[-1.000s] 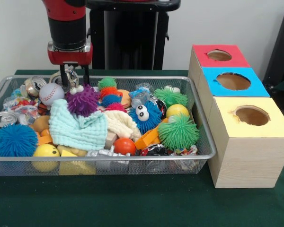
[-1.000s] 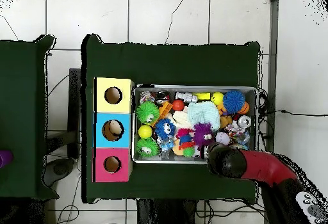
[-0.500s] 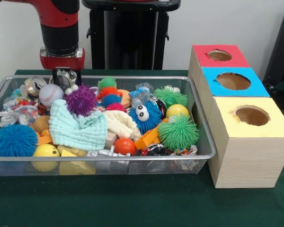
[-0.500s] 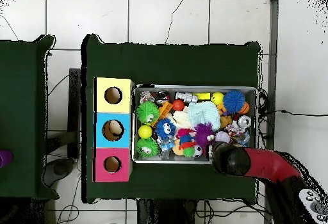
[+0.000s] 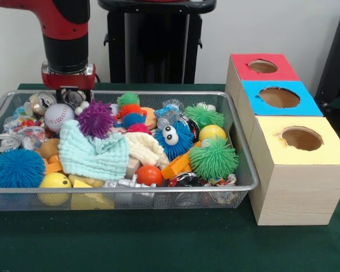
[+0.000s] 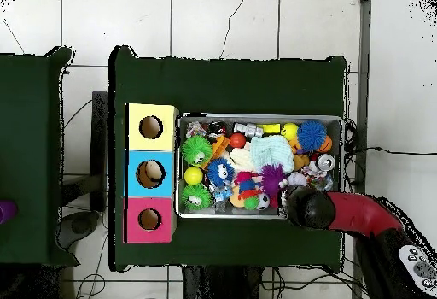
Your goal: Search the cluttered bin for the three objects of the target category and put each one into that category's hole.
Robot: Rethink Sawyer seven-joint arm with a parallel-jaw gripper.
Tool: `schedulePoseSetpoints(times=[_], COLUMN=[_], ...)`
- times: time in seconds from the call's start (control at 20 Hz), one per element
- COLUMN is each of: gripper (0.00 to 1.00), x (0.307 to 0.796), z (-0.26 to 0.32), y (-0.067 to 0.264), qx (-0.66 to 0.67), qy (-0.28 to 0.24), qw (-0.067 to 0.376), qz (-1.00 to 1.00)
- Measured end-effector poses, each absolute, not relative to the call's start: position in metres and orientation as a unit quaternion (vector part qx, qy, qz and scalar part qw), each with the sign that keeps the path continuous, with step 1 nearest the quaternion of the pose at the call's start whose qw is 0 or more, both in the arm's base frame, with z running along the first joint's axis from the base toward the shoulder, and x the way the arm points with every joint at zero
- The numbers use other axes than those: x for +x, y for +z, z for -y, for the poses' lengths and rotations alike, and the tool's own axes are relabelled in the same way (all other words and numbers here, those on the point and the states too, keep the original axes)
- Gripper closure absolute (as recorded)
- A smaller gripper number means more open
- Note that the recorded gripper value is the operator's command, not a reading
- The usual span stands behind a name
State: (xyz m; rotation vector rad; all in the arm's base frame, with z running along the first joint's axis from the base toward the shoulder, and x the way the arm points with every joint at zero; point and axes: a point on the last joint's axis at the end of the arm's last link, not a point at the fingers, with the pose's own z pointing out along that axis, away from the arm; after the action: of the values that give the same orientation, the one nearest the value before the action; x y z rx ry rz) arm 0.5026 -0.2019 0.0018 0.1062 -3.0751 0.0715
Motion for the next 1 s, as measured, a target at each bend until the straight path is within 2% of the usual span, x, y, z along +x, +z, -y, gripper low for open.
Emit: schedulePoseSetpoints(times=[0.45, 1.0], gripper=[0.0, 0.0], x=[0.509, 0.529], z=[0.199, 0.183], y=[0.005, 0.035], qx=[0.041, 0.066], qy=[0.025, 0.046], qw=[0.036, 0.042], qz=[0.998, 0.996])
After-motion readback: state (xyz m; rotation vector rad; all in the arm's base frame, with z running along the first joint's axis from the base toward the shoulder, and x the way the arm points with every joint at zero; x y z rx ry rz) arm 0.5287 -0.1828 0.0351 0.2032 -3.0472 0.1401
